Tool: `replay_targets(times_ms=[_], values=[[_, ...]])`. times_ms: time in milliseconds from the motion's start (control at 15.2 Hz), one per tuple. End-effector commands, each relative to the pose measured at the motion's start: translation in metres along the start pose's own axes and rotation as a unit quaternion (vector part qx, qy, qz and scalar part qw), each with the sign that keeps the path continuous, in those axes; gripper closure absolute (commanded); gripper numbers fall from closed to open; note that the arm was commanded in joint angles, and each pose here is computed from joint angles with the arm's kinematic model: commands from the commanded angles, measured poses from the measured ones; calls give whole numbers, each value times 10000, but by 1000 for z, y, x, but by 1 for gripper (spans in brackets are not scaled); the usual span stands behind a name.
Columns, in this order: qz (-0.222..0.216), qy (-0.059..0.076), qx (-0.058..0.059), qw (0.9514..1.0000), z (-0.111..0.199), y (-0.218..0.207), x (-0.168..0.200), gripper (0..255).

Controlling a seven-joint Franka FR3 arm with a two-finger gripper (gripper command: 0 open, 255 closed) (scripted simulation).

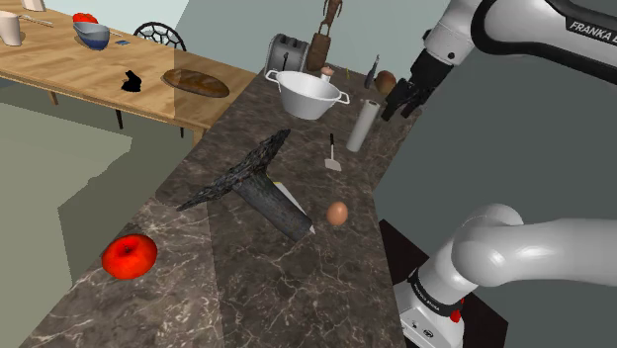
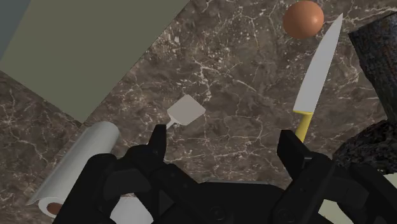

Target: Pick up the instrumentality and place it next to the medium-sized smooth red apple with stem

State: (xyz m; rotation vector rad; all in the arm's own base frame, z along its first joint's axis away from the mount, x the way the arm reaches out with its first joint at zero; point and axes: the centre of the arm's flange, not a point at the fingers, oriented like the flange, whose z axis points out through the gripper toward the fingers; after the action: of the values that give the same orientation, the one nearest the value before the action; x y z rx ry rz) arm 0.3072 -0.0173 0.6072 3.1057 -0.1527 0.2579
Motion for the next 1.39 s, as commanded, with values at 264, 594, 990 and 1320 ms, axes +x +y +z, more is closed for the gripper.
replay_targets(times_ms=[264,594,990,1320], values=[[557,-75,-55,9984,39,5,37,0],[1251,-168,-124,9919,89,17,82,0],[2075,-279,-206,9776,149,41,131,0],[2751,-369,-273,9603,200,68,167,0]])
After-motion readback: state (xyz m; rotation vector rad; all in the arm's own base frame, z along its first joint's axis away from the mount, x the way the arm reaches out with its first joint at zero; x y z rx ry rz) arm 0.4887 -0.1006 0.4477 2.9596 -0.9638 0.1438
